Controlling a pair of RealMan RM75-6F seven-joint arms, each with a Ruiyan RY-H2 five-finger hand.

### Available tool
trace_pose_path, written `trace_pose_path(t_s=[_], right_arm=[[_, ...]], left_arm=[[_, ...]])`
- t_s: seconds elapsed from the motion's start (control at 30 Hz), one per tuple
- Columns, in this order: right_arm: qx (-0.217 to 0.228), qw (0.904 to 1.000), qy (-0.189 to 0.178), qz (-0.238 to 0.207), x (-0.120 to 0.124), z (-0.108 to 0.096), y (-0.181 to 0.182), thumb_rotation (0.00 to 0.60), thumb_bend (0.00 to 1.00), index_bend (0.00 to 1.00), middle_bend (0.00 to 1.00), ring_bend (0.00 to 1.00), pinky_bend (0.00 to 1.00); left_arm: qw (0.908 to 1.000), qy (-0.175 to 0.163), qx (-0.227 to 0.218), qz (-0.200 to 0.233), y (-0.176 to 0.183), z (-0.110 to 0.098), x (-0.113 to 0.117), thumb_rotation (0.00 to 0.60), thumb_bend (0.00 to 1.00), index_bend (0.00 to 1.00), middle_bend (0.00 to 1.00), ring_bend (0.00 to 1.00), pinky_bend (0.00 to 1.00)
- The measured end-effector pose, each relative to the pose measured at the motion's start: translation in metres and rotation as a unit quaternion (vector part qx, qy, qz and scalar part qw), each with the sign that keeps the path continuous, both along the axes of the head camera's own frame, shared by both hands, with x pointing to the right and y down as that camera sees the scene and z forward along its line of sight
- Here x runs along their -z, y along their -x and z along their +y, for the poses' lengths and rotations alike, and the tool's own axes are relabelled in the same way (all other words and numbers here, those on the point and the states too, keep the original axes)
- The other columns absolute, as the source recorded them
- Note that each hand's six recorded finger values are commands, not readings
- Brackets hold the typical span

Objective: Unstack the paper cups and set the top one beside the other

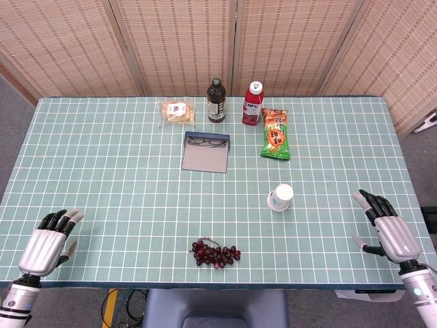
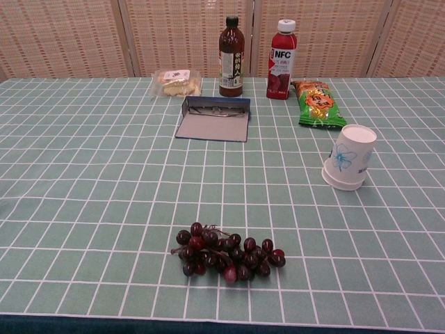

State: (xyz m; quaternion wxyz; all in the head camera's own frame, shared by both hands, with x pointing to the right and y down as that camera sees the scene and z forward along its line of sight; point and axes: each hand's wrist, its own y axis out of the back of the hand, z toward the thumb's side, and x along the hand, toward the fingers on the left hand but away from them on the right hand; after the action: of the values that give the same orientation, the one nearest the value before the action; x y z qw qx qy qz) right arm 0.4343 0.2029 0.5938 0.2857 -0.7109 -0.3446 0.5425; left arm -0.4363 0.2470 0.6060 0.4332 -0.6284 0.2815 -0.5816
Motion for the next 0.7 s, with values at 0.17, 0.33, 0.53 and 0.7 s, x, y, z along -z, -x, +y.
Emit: trace_pose_path(t_s=[0.17, 0.33, 0.53, 0.7], right_arm=[[0.007, 0.9999, 0.011, -0.001, -0.005, -0.017, 0.006, 0.600, 0.27, 0.01, 0.00, 0.00, 0.00], [0.027, 0.9990, 0.035, -0.002, -0.016, -0.040, 0.022, 0.600, 0.27, 0.01, 0.00, 0.00, 0.00], [0.040, 0.9968, 0.067, -0.015, -0.033, -0.060, 0.046, 0.600, 0.27, 0.05, 0.00, 0.00, 0.00], [0.051, 0.9935, 0.099, -0.020, -0.046, -0.074, 0.065, 0.600, 0.27, 0.06, 0.00, 0.00, 0.00]], left_arm=[[1.0000, 0.000, 0.004, 0.000, 0.002, -0.001, 0.001, 0.600, 0.40, 0.22, 0.19, 0.15, 0.17], [1.0000, -0.006, 0.002, 0.004, 0.001, -0.002, 0.005, 0.600, 0.40, 0.21, 0.19, 0.15, 0.17], [0.9999, -0.008, 0.008, 0.008, 0.003, -0.003, 0.009, 0.600, 0.40, 0.21, 0.19, 0.15, 0.17], [0.9998, -0.012, 0.008, 0.016, 0.002, -0.003, 0.013, 0.600, 0.40, 0.21, 0.19, 0.15, 0.17]])
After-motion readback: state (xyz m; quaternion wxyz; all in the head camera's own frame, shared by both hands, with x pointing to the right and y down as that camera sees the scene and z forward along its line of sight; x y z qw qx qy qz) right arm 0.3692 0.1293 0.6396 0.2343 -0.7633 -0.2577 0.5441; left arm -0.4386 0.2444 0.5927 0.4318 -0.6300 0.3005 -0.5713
